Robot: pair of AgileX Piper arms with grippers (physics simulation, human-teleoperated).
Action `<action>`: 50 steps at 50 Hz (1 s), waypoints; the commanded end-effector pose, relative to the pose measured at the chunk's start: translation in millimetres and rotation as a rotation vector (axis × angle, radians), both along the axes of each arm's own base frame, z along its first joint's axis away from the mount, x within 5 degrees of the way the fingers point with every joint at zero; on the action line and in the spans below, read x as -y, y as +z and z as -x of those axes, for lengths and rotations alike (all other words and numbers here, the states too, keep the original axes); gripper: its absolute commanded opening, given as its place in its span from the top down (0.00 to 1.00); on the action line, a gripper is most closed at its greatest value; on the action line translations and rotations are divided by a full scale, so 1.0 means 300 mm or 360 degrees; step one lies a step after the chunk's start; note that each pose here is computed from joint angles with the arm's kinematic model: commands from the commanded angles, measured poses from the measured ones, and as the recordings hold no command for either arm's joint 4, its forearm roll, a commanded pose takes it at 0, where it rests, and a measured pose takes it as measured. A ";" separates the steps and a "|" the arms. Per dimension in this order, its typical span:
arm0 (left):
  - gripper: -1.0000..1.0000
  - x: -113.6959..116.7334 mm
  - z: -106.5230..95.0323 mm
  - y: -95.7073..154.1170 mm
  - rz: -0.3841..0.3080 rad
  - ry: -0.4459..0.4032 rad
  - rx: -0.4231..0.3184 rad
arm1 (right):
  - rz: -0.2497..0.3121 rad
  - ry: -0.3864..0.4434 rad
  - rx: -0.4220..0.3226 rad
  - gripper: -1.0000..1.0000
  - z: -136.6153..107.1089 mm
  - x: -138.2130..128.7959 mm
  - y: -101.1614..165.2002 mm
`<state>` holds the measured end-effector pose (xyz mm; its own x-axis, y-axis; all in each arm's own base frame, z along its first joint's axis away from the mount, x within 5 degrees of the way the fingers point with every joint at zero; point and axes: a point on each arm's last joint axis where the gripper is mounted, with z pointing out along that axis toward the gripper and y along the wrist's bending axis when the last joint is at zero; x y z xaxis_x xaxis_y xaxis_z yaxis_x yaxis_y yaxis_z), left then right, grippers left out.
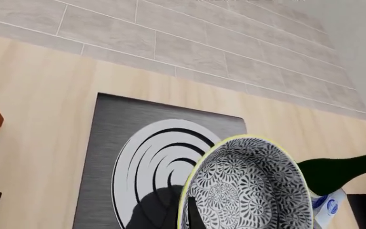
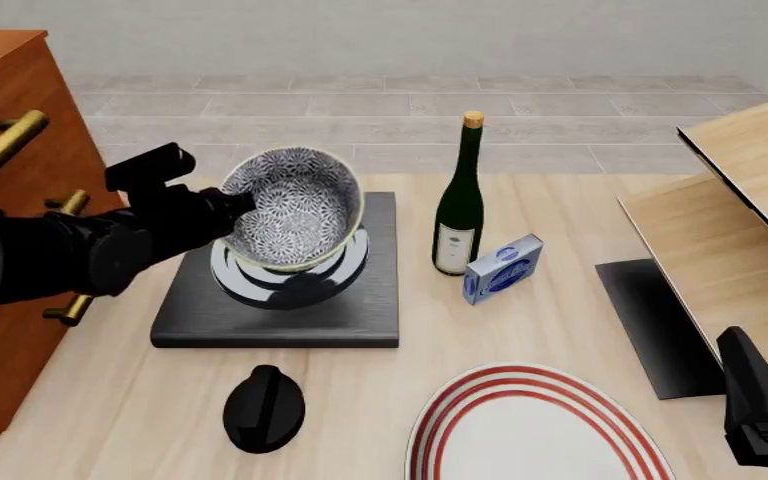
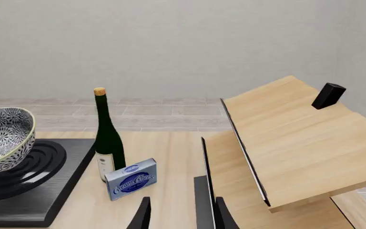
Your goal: Put the bowl on the stove.
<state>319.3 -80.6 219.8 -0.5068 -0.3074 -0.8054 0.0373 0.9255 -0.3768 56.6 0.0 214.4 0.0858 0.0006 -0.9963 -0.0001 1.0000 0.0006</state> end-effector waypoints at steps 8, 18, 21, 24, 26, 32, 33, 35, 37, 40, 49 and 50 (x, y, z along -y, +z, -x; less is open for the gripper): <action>1.00 -0.032 -0.023 -0.013 0.0008 0.0062 0.0010 | 0.0000 0.0000 0.0000 0.00 0.000 0.000 0.000; 1.00 -0.044 -0.032 -0.022 -0.0025 0.0066 -0.0004 | 0.0000 0.0000 0.0000 0.00 0.000 0.000 0.000; 1.00 -0.044 -0.034 -0.028 -0.0033 0.0062 -0.0009 | 0.0001 0.0000 0.0000 0.00 0.000 0.000 0.000; 1.00 -0.046 -0.040 -0.028 -0.0038 0.0064 0.0004 | 0.0000 0.0000 0.0000 0.00 0.000 0.000 0.000; 1.00 -0.045 -0.041 -0.029 -0.0046 0.0058 0.0011 | 0.0000 0.0000 0.0000 0.00 0.000 0.000 0.000; 0.00 -0.066 -0.050 -0.019 -0.0077 0.0071 0.0045 | 0.0000 0.0000 0.0000 0.00 0.000 0.000 0.000; 0.00 -0.050 -0.050 -0.025 -0.0094 0.0041 0.0034 | 0.0000 0.0000 0.0000 0.00 0.000 0.000 0.000; 0.00 -0.047 -0.044 -0.025 -0.0101 0.0031 0.0040 | -0.0001 0.0000 0.0000 0.00 0.000 0.000 0.000; 0.00 -0.051 -0.048 -0.028 -0.0104 0.0036 0.0036 | 0.0000 0.0000 0.0000 0.00 0.000 0.000 0.000; 0.00 -0.042 -0.040 -0.028 -0.0105 0.0021 0.0033 | 0.0000 0.0000 0.0000 0.00 0.000 0.000 0.000; 0.00 -0.031 -0.025 -0.024 -0.0100 0.0004 0.0038 | 0.0000 0.0000 0.0000 0.00 0.000 0.000 0.000; 0.00 -0.028 -0.023 -0.024 -0.0100 -0.0001 0.0038 | 0.0000 0.0000 0.0000 0.00 0.000 0.000 0.000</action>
